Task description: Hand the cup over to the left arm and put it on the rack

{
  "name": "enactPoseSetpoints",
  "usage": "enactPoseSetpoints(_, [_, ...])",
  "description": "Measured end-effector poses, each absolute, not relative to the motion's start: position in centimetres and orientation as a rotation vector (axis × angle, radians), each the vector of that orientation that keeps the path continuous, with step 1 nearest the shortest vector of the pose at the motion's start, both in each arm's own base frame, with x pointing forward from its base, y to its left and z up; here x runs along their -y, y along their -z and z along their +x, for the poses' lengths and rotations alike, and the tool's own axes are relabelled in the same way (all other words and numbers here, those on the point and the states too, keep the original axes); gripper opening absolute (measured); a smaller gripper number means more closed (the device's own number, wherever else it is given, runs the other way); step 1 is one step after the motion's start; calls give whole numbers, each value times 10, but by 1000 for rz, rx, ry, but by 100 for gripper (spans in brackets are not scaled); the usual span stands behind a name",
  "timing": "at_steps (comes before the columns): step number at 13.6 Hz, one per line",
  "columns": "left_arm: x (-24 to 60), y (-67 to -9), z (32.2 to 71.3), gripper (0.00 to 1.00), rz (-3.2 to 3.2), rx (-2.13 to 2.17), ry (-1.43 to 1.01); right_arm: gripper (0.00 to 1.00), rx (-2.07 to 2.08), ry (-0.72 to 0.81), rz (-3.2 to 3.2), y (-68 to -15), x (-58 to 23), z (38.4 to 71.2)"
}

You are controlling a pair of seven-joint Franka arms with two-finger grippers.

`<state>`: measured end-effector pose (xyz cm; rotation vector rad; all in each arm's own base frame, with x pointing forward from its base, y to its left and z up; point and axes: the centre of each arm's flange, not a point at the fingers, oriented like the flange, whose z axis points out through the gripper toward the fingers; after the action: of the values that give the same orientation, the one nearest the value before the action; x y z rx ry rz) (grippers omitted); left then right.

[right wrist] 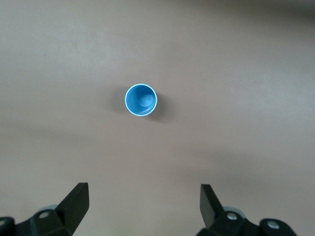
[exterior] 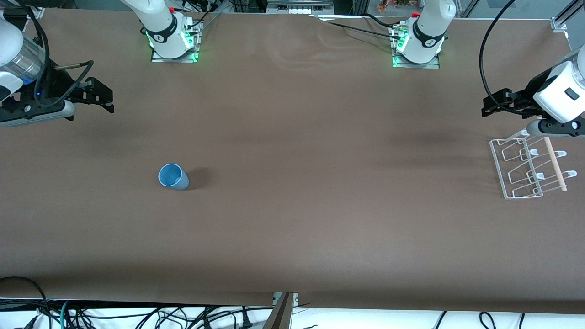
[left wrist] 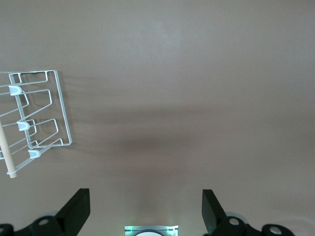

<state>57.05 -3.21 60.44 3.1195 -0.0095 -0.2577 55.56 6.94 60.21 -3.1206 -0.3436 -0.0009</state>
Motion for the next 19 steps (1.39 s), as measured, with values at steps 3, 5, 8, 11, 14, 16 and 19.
enactPoseSetpoints(3, [32,-604,570,100,3119,10,258,100,343,-4,-3121,-601,-69,556])
enactPoseSetpoints(5, [33,-604,570,100,3119,11,258,100,343,-4,-3121,-601,-69,556])
enactPoseSetpoints(8, [32,-604,570,100,3119,10,258,100,343,-6,-3121,-601,-69,555])
enactPoseSetpoints(11, [32,-604,570,100,3119,10,258,100,343,-12,-3121,-600,-69,555])
enactPoseSetpoints(14, [32,-604,570,100,3119,10,258,100,344,-13,-3121,-599,-70,555])
enactPoseSetpoints(16, [32,-604,570,100,3119,11,258,100,345,-19,-3121,-598,-70,555])
enactPoseSetpoints(19, [33,-604,570,100,3119,11,258,100,345,-32,-3121,-594,-70,555])
